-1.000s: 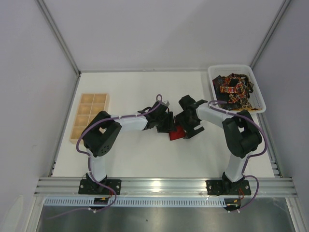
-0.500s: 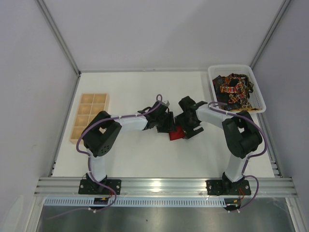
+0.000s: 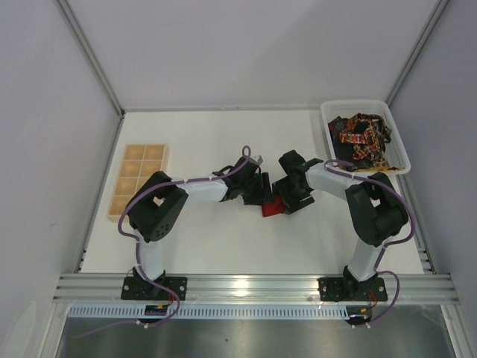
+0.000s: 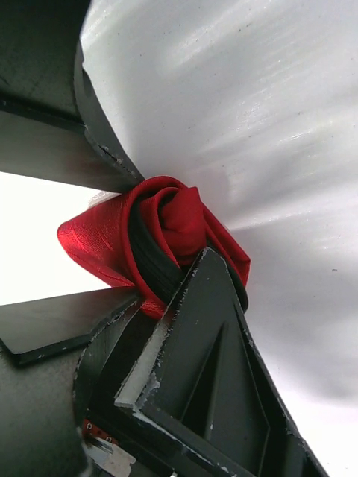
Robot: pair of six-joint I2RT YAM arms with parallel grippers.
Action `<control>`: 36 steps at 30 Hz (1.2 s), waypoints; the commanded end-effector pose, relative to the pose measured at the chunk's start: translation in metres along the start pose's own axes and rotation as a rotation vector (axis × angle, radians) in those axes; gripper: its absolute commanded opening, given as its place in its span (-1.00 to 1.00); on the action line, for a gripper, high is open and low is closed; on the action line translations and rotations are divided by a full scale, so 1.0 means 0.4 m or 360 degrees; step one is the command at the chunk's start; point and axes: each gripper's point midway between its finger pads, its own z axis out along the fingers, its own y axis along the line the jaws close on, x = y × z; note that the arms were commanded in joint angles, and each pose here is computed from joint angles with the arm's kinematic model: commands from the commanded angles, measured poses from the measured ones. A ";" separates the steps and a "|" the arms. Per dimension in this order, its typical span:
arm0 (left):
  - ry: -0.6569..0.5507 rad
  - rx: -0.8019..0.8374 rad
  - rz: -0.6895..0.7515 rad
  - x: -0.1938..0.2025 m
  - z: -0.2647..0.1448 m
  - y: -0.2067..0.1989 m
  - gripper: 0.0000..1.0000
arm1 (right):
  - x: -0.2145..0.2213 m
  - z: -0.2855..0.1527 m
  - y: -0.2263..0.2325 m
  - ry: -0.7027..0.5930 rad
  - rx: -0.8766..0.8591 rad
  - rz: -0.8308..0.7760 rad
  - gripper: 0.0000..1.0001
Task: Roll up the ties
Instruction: Roll the tie
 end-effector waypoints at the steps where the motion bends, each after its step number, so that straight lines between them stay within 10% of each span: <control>1: 0.0106 -0.0082 -0.0016 0.061 0.008 0.050 0.20 | -0.015 0.027 -0.030 -0.0038 0.0052 0.0039 0.50; 36: 0.0193 0.0013 -0.0279 0.107 0.006 0.082 0.42 | -0.014 0.058 -0.039 0.0090 0.0078 0.0067 0.29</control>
